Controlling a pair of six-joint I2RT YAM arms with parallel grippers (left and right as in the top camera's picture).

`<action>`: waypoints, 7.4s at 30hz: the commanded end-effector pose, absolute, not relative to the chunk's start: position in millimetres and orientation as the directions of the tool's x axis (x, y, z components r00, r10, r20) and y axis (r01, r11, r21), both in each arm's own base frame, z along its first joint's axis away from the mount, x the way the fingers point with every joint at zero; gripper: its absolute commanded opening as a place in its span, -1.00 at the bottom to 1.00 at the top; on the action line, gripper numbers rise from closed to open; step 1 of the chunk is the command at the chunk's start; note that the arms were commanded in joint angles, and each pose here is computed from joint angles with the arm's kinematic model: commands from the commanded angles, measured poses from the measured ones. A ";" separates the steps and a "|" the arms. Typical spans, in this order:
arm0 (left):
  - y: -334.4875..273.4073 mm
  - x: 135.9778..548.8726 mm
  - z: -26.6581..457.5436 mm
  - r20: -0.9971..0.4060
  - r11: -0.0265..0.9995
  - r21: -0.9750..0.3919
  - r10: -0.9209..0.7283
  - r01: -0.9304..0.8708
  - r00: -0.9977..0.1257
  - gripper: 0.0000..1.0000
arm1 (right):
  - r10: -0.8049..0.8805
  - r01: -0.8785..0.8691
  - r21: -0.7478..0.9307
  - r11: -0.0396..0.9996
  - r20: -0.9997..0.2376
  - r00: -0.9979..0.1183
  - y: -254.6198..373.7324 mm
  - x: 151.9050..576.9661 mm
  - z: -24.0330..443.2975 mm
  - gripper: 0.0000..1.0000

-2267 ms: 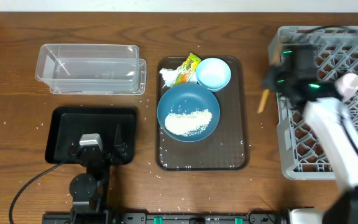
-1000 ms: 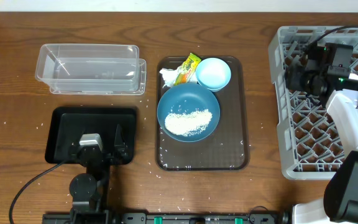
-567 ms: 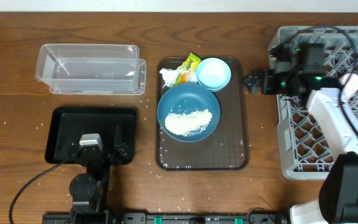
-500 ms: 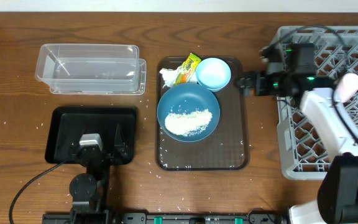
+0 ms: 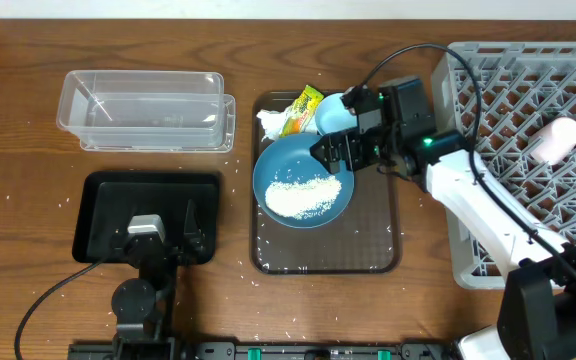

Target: Sort waste into correct bins and load items into the dishwasher rack

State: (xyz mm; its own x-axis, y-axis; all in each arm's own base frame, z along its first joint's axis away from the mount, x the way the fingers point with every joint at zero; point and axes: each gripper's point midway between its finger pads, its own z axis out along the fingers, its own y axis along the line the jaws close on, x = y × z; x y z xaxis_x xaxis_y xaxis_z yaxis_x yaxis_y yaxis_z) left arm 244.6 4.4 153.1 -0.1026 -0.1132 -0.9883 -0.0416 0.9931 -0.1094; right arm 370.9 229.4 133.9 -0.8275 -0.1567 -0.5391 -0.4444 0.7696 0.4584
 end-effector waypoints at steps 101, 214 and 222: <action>-291.2 285.5 111.4 -0.538 0.810 0.047 0.513 0.584 -0.669 0.96 | 0.417 0.133 0.548 0.826 -0.436 -0.798 63.4 436.7 138.1 0.99; -219.9 292.9 191.6 -0.579 0.955 -0.262 -0.039 0.141 -0.815 -0.88 | 0.417 0.133 0.548 0.826 -0.436 -0.798 63.4 436.7 138.1 0.99; -179.5 314.8 186.4 -0.450 0.906 -0.423 -0.185 0.026 -0.874 -0.88 | 0.417 0.133 0.548 0.826 -0.436 -0.798 63.4 436.7 138.1 0.98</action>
State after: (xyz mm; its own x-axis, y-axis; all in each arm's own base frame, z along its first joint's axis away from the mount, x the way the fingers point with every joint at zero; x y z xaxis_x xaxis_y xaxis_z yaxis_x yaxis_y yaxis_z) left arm 314.9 -181.0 177.5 -0.8577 -0.1533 -0.4907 0.0215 0.9430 -0.3321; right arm 435.7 62.8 131.7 -0.8036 0.4126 -0.4289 0.1372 0.8297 0.5411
